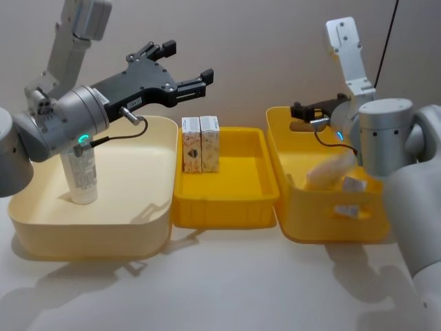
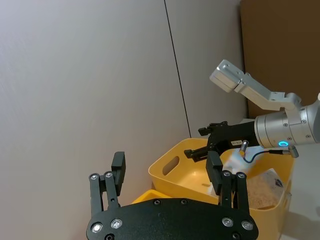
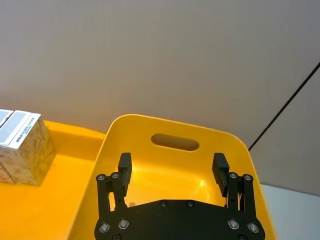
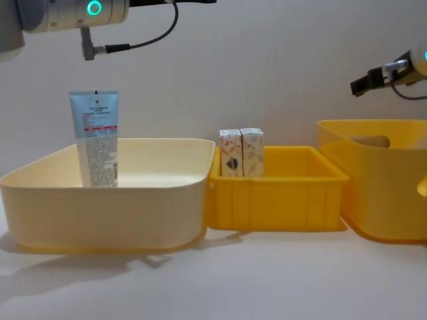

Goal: Bimanual collaborative sorting of washing and personal care products

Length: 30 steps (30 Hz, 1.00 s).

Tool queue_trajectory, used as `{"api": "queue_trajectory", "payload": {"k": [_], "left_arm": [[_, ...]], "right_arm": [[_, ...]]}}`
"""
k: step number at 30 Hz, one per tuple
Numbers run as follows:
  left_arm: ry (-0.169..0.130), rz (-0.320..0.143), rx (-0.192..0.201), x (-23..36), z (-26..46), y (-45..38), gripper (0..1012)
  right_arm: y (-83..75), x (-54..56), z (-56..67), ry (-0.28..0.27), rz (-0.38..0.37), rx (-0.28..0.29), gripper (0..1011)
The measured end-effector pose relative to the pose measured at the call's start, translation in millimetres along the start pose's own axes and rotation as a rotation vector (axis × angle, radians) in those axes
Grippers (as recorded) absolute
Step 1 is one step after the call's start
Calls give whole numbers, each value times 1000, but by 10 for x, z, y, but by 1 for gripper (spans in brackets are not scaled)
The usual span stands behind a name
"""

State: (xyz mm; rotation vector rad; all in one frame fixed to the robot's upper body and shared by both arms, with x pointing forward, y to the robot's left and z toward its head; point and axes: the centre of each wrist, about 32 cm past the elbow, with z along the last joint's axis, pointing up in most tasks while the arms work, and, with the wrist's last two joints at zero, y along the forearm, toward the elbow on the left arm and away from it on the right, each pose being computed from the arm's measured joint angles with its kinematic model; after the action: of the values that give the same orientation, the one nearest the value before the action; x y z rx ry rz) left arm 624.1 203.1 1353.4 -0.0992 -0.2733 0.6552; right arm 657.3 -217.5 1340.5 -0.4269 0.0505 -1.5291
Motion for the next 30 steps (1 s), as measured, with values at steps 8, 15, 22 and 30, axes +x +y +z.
{"api": "queue_trajectory", "payload": {"k": [8, 15, 22, 30], "left_arm": [[0, 0, 0, 0, 0, 0, 1003], [0, 0, 0, 0, 0, 0, 1004], [0, 0, 0, 0, 0, 0, 1003], [0, 0, 0, 0, 0, 0, 1003]], "right_arm": [[43, -46, 2, 11, 13, -28, 1001], [62, -67, -2, 16, 18, -41, 1001], [73, -78, -2, 19, 22, -48, 1001], [79, -87, -2, 21, 24, -52, 1001]]}}
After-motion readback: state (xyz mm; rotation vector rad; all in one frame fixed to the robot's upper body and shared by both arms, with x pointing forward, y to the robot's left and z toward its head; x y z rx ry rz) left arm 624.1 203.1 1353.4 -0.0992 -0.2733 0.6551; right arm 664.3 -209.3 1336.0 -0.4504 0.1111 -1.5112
